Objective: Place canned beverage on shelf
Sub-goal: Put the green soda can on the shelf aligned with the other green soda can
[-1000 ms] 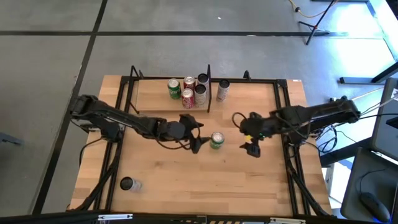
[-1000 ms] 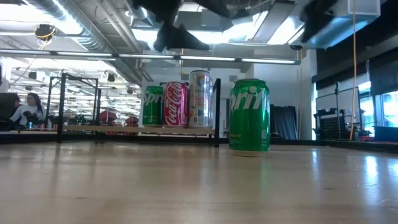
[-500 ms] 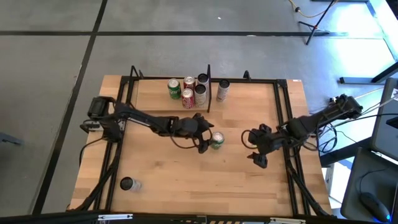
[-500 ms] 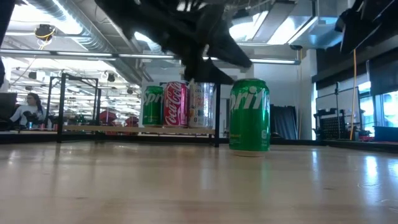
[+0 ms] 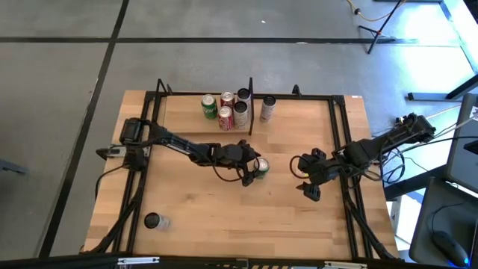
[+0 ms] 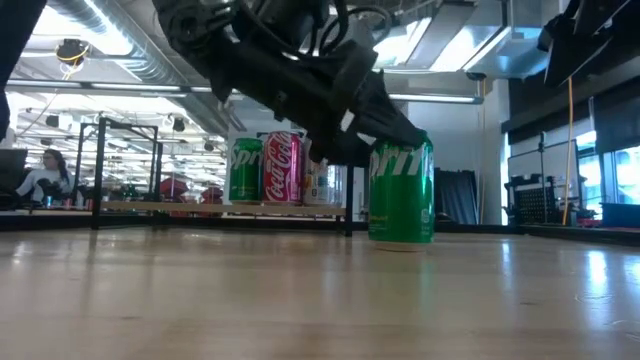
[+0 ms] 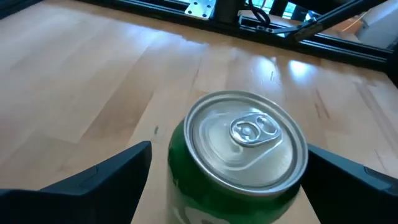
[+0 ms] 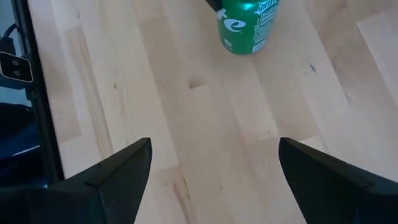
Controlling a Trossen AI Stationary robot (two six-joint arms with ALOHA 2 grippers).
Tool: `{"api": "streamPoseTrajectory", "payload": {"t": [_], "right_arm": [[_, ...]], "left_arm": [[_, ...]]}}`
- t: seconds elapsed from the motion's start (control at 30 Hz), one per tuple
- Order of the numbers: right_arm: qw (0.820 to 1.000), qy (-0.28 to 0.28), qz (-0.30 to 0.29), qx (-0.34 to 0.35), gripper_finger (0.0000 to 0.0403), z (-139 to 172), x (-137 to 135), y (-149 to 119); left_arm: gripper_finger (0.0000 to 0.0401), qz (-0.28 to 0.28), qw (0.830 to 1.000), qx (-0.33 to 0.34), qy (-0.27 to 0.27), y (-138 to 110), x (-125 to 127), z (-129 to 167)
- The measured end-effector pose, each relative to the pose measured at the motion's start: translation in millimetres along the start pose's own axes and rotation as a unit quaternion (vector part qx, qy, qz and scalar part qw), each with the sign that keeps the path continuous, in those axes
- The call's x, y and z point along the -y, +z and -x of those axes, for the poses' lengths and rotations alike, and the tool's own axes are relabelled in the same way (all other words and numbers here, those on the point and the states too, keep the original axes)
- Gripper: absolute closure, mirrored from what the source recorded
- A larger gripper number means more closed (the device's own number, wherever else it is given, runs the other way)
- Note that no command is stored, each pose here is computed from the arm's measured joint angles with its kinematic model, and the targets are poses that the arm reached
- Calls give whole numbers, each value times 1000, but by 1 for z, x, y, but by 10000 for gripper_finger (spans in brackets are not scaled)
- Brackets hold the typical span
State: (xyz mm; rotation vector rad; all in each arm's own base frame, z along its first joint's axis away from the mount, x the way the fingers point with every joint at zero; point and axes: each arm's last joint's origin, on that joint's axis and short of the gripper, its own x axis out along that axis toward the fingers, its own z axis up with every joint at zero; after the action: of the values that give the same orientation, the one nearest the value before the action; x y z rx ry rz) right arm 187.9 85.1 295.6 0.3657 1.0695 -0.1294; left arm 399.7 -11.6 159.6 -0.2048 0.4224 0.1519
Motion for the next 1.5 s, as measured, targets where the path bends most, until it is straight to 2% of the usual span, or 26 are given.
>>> {"api": "streamPoseTrajectory", "payload": {"t": [0.23, 0.33, 0.57, 0.7, 0.83, 0.9, 1.2, 1.5], "right_arm": [[1000, -3, 2, 1, 65, 0, 0, 0], [1000, -4, 2, 2, 65, 0, 0, 0], [1000, -13, 2, 9, 65, 0, 1, 0], [1000, -14, 2, 8, 65, 0, 1, 0], [1000, -18, 3, 11, 65, 0, 1, 0], [1000, -20, 3, 12, 65, 0, 2, 0], [999, -38, 7, 30, 65, 0, 3, 1], [998, -45, 16, 35, 65, 0, 3, 2]], "left_arm": [[37, 21, 1000, 3, 5, -10, 0, -9], [57, 24, 1000, 5, 14, -9, -3, -9], [119, 72, 997, 13, 33, -8, -6, -9], [125, 83, 996, 14, 28, -2, 1, -1], [123, 86, 995, 39, 15, 22, 13, 21], [119, 90, 995, 31, 19, 31, 17, 36], [119, 87, 990, -27, 104, 56, 25, 118], [118, 104, 969, -88, 205, 58, 5, 184]]}}
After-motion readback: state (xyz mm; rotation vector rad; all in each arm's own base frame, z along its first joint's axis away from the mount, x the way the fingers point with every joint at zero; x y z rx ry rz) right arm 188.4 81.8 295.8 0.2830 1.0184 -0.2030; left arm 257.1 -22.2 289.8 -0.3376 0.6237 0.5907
